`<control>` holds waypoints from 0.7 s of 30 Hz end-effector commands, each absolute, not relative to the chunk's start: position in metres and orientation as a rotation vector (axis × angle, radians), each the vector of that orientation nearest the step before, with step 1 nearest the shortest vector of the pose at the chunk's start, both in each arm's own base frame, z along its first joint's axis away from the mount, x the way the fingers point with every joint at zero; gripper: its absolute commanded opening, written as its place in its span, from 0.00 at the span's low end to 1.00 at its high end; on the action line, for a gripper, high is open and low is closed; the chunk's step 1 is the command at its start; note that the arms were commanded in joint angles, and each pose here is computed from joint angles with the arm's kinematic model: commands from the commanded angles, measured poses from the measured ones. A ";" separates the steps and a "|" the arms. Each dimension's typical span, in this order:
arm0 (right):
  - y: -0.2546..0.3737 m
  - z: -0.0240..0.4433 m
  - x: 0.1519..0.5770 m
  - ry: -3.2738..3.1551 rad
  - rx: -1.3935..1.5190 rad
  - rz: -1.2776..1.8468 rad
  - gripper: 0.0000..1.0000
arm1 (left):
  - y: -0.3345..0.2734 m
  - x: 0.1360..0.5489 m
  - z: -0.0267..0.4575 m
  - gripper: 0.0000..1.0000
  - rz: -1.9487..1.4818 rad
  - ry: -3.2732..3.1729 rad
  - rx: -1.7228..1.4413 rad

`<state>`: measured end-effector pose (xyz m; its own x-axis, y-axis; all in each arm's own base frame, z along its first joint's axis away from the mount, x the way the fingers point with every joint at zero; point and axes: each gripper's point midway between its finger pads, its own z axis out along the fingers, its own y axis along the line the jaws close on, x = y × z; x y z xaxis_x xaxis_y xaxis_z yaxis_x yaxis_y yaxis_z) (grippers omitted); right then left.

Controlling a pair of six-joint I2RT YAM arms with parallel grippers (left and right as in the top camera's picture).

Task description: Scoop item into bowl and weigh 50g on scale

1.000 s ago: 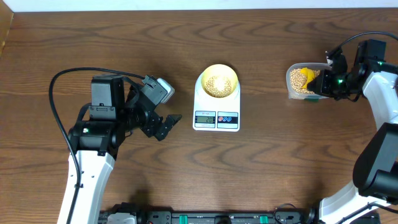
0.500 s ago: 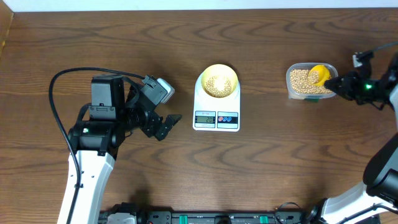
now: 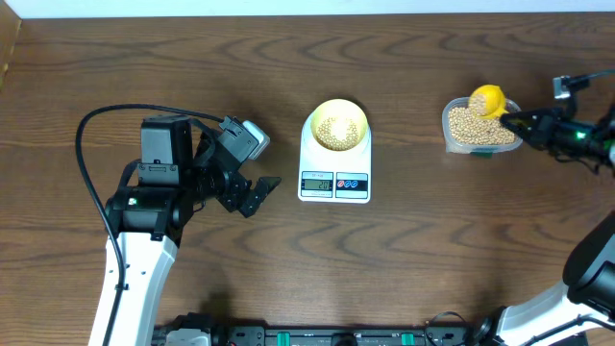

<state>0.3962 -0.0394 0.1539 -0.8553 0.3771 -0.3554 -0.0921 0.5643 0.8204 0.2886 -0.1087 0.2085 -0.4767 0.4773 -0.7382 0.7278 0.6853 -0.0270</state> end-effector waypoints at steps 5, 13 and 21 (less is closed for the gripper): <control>0.021 0.162 0.402 2.288 0.096 1.402 0.01 | -0.108 0.291 0.213 0.98 -0.426 2.153 0.925; 0.084 0.166 0.409 2.334 0.000 1.481 0.01 | -0.108 0.291 0.213 0.97 -0.426 2.153 0.925; 0.145 0.162 0.416 2.395 -0.086 1.442 0.01 | -0.108 0.291 0.213 0.97 -0.426 2.153 0.925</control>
<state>0.4187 0.1242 0.1705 -0.9115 0.1211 -0.3930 -0.2950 0.4733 0.8300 0.2886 -0.1088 0.2086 -0.4766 0.4771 -0.7383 0.7280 0.6851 -0.0272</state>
